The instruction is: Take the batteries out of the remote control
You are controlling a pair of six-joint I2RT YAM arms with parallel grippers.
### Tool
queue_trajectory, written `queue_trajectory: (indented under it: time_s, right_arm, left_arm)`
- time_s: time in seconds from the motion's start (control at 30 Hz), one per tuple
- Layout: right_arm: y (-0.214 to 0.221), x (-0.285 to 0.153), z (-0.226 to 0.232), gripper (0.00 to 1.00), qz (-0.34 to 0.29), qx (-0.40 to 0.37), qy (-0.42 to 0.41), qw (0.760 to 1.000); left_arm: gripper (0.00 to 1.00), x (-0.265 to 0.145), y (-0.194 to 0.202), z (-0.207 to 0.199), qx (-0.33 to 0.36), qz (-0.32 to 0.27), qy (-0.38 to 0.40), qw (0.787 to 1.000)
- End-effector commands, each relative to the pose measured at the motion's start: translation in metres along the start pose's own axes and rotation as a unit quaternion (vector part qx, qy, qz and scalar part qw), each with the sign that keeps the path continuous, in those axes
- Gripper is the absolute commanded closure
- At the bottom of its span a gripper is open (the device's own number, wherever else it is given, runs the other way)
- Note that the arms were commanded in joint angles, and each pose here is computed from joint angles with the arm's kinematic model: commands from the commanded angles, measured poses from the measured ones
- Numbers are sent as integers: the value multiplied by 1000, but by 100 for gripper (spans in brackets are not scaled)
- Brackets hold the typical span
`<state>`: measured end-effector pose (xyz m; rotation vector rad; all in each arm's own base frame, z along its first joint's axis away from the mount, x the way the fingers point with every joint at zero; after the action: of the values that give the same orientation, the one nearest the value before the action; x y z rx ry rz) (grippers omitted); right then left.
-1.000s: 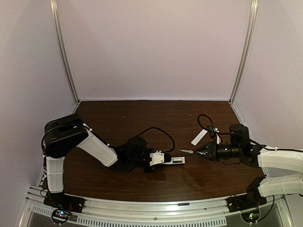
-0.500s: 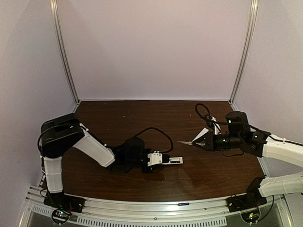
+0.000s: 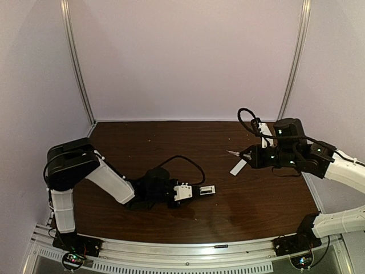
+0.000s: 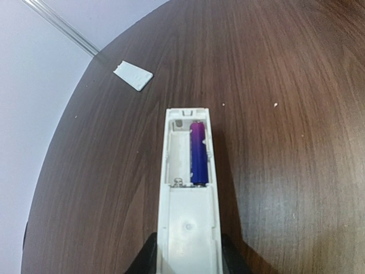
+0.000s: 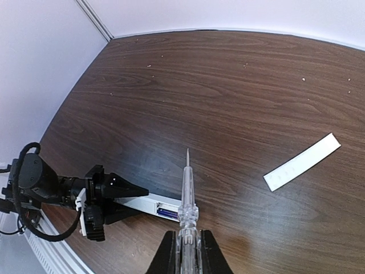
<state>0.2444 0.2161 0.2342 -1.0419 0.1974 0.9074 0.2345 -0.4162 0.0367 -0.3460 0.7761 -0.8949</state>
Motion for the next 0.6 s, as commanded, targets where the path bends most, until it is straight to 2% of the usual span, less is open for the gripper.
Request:
queue_trajectory:
  time_s: [0.0,0.27,0.4,0.57]
  right_arm:
    - [-25,-13,3,100,-56,-47,22,997]
    - [-50,-21,23,100,-52,-113,32,992]
    - [-59,-24,35,100,-41,-144,26,988]
    - [-50,-23,59,100,18,-191,-26,981]
  left_arm:
    - [100,-16,-13,22,23,-24,-52,998]
    - [100,-55,-26,30,72,-81,-138,984]
    - [100,-67,-26,33,67,-90,-162,980]
    - [100,-98,-26,30,84,-108,-206,969]
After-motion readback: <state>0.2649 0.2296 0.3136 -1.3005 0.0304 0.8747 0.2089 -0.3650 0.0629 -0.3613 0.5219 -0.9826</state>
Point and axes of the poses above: each gripper's point midway between its finger pads, its own x axis out along the fingers, its own z axis along the line the jaws close on, y = z × x, the point moved 1 cm from there along -x, back along the fingers, and after that the axes turned 13 degrees about x, right-handed, at the moved point
